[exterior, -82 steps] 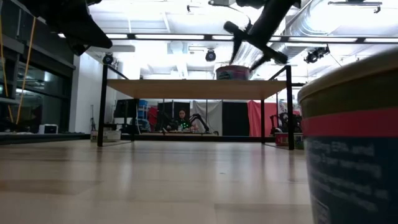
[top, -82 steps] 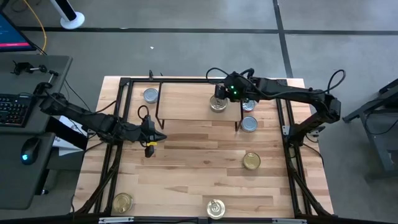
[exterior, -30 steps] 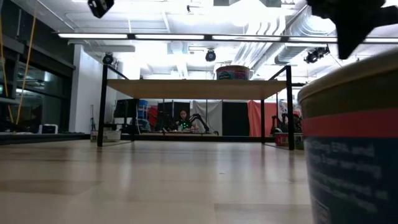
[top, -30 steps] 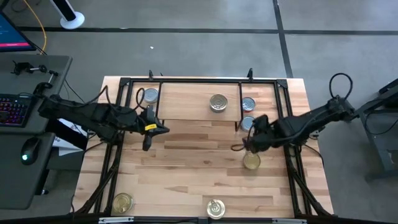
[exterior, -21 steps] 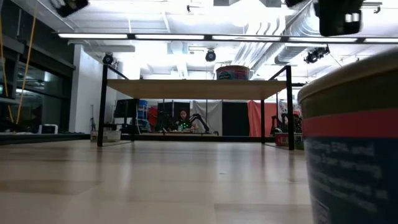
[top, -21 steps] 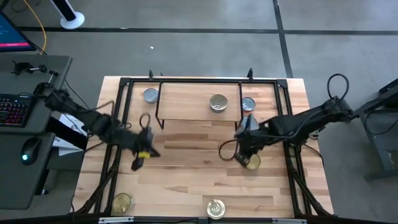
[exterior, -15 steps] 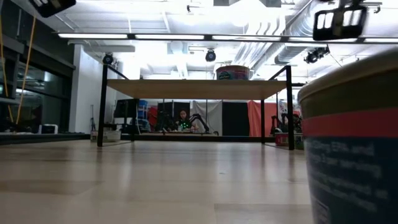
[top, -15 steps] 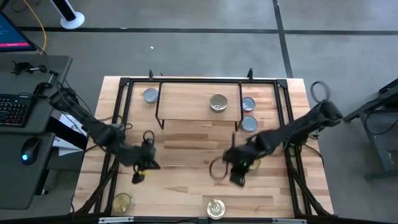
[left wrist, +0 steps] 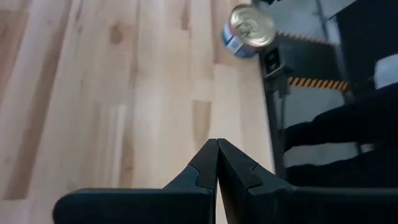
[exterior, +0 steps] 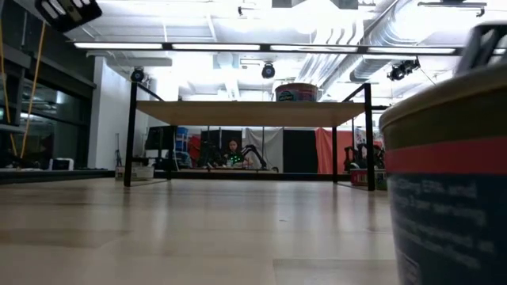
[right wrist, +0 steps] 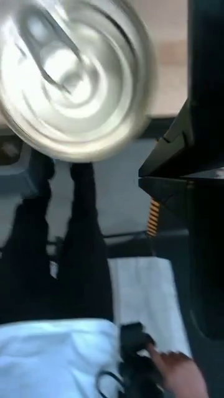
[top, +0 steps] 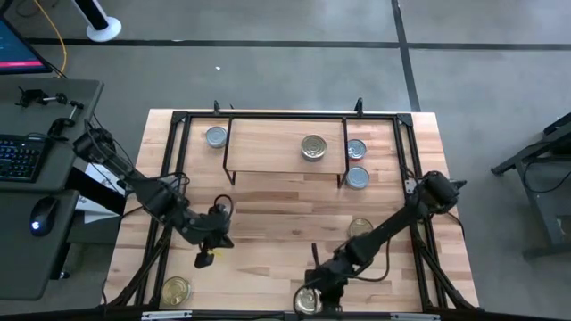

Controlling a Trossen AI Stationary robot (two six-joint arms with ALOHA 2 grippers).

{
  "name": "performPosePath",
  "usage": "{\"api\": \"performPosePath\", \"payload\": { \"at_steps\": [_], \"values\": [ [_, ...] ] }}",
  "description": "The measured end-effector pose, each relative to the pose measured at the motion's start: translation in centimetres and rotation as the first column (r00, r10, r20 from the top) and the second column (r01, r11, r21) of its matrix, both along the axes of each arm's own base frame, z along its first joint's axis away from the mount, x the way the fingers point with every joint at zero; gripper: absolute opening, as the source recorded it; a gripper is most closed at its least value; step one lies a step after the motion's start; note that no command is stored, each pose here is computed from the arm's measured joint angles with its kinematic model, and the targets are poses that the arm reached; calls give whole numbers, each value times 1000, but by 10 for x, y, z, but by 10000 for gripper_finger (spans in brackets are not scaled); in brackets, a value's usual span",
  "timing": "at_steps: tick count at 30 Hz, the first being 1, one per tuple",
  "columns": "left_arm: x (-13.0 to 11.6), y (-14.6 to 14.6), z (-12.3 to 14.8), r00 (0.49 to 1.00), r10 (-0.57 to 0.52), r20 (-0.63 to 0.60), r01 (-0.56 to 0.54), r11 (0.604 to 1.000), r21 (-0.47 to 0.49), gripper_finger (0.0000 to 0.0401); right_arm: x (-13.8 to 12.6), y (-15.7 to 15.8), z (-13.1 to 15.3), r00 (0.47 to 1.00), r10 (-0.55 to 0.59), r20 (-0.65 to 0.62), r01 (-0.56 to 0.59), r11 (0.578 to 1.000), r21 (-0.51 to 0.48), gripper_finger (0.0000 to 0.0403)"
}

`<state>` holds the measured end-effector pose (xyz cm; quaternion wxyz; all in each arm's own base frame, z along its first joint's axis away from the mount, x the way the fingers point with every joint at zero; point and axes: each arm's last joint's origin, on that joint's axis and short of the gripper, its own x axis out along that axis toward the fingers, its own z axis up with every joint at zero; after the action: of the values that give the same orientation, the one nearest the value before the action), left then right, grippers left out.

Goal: Stack canned seafood by type on shelf
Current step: Stack the blue pink tuna can on the other blue pink tuna can on the shelf

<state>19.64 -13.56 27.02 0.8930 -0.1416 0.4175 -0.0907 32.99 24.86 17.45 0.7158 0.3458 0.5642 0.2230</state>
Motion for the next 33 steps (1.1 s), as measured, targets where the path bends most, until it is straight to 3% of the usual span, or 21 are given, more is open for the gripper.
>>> {"api": "performPosePath", "payload": {
  "at_steps": [4,8,13,19,30,33],
  "values": [
    [-1,10,-3,999,-28,-47,31,997,66,0,6,-7,-4,996,-85,18,86,995,-48,0],
    [2,23,1,999,-43,-32,45,997,65,0,10,-11,-3,994,-98,37,100,993,-63,0],
    [5,37,4,999,-32,-14,33,994,100,0,4,-20,-12,992,-123,-7,119,969,-219,0],
    [8,43,3,1000,-6,-19,8,992,124,0,7,-36,-15,992,-122,-7,114,943,-312,0],
    [10,47,4,991,128,42,-134,969,210,0,62,-145,-11,921,-315,230,386,818,-427,0],
    [14,46,4,985,154,79,-168,961,221,0,71,-169,-4,902,-357,244,428,815,-389,0]
  ]
}}
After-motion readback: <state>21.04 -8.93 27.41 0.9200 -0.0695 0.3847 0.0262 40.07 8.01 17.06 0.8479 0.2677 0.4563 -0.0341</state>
